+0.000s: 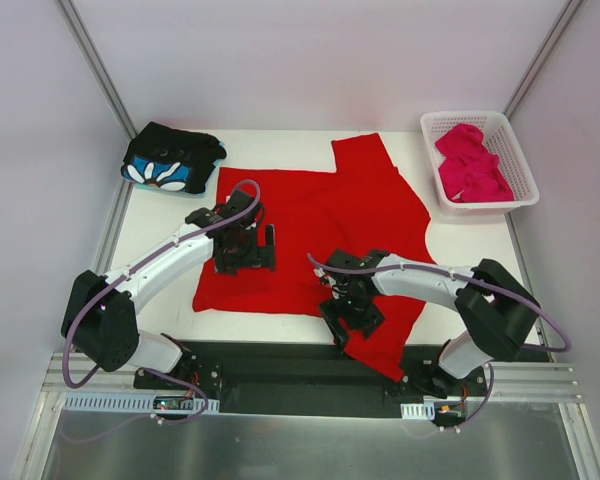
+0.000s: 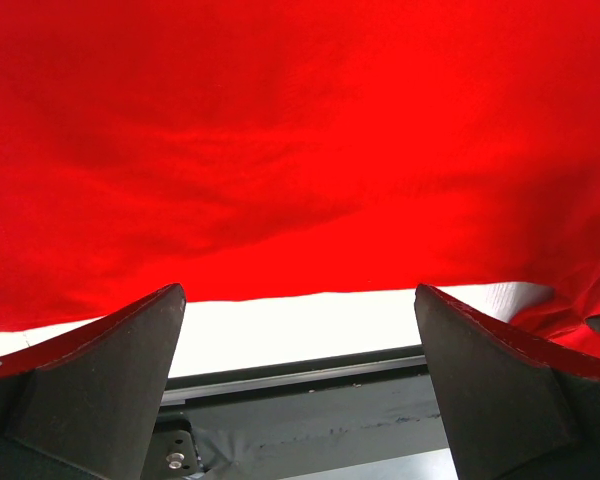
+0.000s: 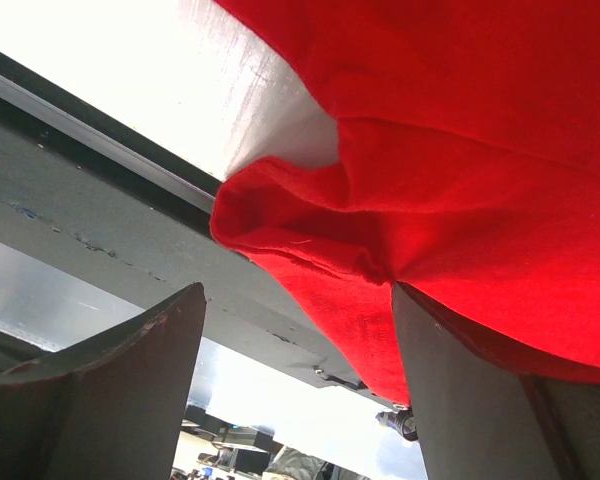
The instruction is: Fold and stack the t-shirts
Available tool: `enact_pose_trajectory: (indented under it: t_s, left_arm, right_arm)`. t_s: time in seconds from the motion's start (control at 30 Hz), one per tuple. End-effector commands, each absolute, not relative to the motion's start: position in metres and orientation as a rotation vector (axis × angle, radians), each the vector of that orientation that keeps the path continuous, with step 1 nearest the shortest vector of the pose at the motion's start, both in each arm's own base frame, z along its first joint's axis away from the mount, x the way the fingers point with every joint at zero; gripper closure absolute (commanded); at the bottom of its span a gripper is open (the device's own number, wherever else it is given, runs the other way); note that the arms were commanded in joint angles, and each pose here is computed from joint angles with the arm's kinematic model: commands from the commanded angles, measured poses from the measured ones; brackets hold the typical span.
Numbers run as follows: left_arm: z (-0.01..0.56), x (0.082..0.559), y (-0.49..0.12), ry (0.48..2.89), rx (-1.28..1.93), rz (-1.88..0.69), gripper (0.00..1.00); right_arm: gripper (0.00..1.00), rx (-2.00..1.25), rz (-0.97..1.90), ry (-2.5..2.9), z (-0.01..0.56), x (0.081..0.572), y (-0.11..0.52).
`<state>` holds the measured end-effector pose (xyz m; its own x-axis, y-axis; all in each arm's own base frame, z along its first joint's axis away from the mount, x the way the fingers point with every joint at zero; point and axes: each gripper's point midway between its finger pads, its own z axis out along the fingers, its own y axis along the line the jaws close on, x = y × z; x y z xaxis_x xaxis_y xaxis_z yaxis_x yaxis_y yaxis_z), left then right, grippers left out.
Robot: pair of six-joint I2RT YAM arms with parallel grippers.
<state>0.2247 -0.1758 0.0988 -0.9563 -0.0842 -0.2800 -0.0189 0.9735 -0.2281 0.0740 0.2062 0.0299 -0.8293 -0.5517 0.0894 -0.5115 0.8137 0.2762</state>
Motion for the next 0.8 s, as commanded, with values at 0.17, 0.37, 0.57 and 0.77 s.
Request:
enact_pose_trajectory:
  t_s: [0.17, 0.37, 0.57, 0.77]
  left_arm:
    - [0.105, 0.224, -0.178, 2.823, -0.08, -0.33, 0.01]
    - [0.106, 0.224, -0.178, 2.822, -0.08, -0.332, 0.01]
    - [0.106, 0.225, -0.178, 2.82, -0.086, -0.336, 0.01]
    - [0.106, 0.224, -0.177, 2.815, -0.091, -0.333, 0.01]
  right_arm:
    - [0.21, 0.831, -0.414, -2.818, 0.032, 0.073, 0.219]
    - [0.21, 0.831, -0.426, -2.807, 0.032, 0.069, 0.223]
    - [0.21, 0.823, -0.484, -2.765, 0.04, 0.057, 0.232]
    - [0.21, 0.818, -0.577, -2.676, 0.057, 0.026, 0.252]
